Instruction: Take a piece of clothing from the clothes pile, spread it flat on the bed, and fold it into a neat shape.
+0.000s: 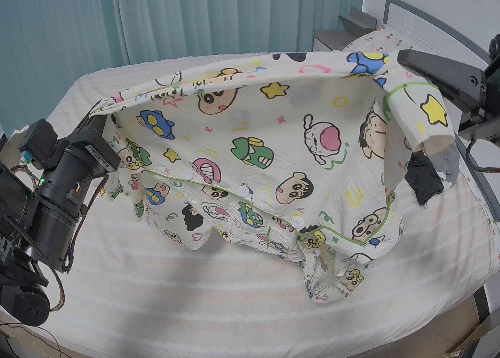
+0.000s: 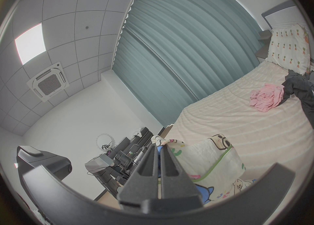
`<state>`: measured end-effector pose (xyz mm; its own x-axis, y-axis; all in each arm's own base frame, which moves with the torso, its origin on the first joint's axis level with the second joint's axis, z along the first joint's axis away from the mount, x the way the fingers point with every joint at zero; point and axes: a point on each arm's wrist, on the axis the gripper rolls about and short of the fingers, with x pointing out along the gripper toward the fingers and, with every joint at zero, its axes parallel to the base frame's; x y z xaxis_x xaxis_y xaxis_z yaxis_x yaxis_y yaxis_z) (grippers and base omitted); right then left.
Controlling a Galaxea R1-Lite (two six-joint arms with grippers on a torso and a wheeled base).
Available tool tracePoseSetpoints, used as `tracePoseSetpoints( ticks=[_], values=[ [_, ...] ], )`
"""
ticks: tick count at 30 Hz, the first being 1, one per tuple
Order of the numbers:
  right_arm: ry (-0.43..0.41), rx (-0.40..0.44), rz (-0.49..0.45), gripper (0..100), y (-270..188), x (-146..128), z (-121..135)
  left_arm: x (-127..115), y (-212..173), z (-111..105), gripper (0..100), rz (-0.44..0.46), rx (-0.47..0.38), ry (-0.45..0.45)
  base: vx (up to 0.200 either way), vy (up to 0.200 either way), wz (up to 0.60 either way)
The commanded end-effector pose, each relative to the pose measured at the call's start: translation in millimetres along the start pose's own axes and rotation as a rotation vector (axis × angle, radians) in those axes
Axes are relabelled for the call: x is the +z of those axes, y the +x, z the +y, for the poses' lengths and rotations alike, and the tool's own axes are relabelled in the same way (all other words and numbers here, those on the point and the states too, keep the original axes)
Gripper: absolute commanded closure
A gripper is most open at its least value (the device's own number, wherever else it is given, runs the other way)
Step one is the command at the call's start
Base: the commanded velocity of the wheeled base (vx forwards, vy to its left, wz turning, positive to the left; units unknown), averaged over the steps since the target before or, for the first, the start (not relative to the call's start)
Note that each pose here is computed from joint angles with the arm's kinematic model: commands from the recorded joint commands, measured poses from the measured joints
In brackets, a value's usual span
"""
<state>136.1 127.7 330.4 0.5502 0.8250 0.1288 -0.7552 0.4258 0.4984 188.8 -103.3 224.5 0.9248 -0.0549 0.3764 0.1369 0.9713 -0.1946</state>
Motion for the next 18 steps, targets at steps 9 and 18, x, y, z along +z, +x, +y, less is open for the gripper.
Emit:
tracePoseSetpoints(
  ticks=[9, 18],
  values=[
    [0.004, -0.010, 0.010, 100, 0.5, -3.2, -2.3, -6.6, -4.6, 2.1, 100, 0.033, 0.006, 0.017, 0.000, 0.156, 0.00],
    [0.006, -0.014, 0.016, 100, -1.2, -5.7, -3.4, -10.5, -9.7, 2.8, 100, 0.055, 0.000, 0.023, -0.044, 0.000, 0.00]
  ],
)
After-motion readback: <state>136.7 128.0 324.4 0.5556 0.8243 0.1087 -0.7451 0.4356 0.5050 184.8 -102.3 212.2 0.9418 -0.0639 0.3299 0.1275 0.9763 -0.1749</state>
